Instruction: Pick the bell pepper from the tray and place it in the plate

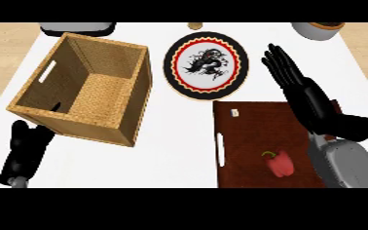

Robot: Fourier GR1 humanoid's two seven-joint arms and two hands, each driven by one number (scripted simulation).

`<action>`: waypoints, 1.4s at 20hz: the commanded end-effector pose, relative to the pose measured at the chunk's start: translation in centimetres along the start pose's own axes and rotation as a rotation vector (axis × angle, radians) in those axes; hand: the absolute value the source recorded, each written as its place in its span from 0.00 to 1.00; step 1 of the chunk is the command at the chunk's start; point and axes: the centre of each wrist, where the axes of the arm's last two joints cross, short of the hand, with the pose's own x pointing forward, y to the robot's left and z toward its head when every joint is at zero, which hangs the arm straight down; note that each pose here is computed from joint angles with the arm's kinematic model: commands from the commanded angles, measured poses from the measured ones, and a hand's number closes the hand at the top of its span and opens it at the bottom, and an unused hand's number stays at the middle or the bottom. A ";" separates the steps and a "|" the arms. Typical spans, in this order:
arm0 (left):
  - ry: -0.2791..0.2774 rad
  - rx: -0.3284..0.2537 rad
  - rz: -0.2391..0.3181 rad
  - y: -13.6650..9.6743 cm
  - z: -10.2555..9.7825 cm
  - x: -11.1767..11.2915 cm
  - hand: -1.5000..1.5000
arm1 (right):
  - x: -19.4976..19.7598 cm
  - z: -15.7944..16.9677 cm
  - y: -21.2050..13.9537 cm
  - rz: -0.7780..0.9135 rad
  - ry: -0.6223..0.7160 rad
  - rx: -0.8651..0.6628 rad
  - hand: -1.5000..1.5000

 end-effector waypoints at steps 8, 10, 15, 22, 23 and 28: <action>-0.328 0.100 -0.128 0.9 0.4 1.6 0.50 | -0.8 7.9 -4.9 -0.239 -0.060 -0.389 0.00; -0.327 0.108 -0.120 1.1 1.3 0.1 0.50 | -0.7 10.0 -3.4 -0.290 -0.128 -0.500 0.00; -0.350 0.089 -0.138 0.6 1.7 -1.1 0.50 | -0.1 16.8 -2.2 -0.400 -0.236 -0.616 0.00; -0.357 0.100 -0.120 1.6 0.9 -0.4 0.50 | 3.3 21.6 -5.2 -0.255 -0.086 -0.335 0.00; -0.366 0.084 -0.119 0.2 0.9 -0.9 0.50 | 2.5 21.6 -5.3 -0.197 -0.052 -0.296 0.00; -0.359 0.065 -0.139 -0.2 1.7 0.2 0.50 | 5.6 21.9 -9.5 0.065 0.126 -0.160 0.00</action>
